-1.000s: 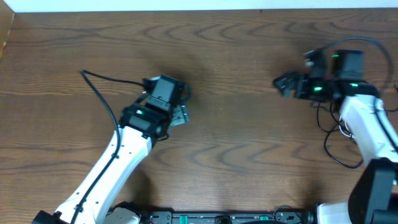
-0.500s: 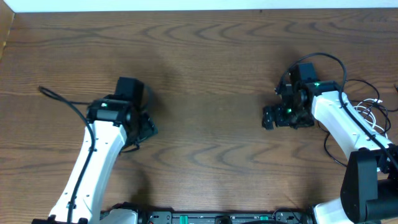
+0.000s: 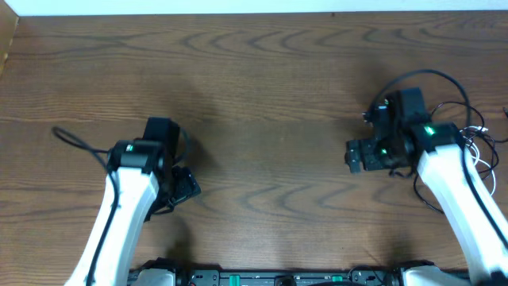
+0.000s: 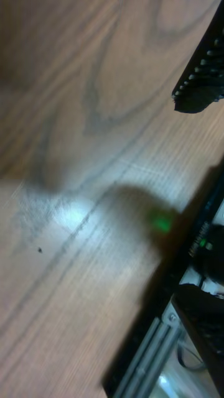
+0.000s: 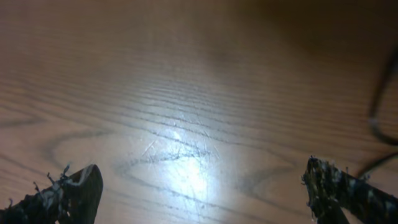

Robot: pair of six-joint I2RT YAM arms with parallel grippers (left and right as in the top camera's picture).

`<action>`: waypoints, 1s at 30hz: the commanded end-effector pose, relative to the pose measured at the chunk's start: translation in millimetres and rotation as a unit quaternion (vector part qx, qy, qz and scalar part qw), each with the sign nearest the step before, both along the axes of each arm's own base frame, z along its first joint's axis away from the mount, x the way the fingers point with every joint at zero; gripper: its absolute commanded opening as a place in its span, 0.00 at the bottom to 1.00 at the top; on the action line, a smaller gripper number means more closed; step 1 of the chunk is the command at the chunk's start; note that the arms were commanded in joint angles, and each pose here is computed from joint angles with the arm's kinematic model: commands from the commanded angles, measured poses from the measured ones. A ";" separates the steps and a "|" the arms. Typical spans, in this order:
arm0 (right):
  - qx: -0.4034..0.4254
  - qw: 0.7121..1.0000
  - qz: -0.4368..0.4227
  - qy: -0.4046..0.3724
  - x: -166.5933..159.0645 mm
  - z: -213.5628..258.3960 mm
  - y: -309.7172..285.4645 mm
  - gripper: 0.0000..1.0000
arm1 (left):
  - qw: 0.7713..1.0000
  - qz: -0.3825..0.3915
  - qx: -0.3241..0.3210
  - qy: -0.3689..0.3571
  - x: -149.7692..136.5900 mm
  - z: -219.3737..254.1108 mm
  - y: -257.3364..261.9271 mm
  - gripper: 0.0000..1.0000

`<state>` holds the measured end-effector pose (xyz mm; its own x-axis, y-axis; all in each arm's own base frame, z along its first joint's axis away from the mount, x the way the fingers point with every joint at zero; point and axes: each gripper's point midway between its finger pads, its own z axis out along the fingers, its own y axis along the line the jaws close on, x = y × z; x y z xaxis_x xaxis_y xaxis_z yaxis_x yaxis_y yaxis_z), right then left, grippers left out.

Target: Untangle cables

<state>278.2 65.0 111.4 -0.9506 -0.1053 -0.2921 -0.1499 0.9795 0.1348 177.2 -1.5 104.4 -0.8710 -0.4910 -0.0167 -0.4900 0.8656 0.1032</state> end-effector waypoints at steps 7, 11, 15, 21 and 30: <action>0.007 0.981 -0.006 -0.196 -32.1 50.2 -12.8 0.99 | 0.964 -0.052 -0.026 -0.259 12.7 56.9 -4.8 0.92; 0.000 0.967 -0.017 -0.255 -42.4 67.7 -21.2 0.99 | 0.922 -0.054 -0.032 -0.382 6.2 97.3 -4.9 0.93; 0.000 0.960 -0.021 -0.280 -49.4 78.1 -23.9 0.99 | 0.888 -0.053 -0.035 -0.455 -5.1 123.2 -3.8 0.98; -0.002 0.963 -0.021 -0.268 -53.8 73.7 -24.6 0.99 | 0.874 -0.053 -0.036 -0.482 -18.5 130.9 -2.6 0.98; -0.005 0.968 -0.020 -0.251 -59.9 67.1 -25.5 0.99 | 0.886 -0.053 -0.035 -0.459 -25.4 120.7 -1.9 0.98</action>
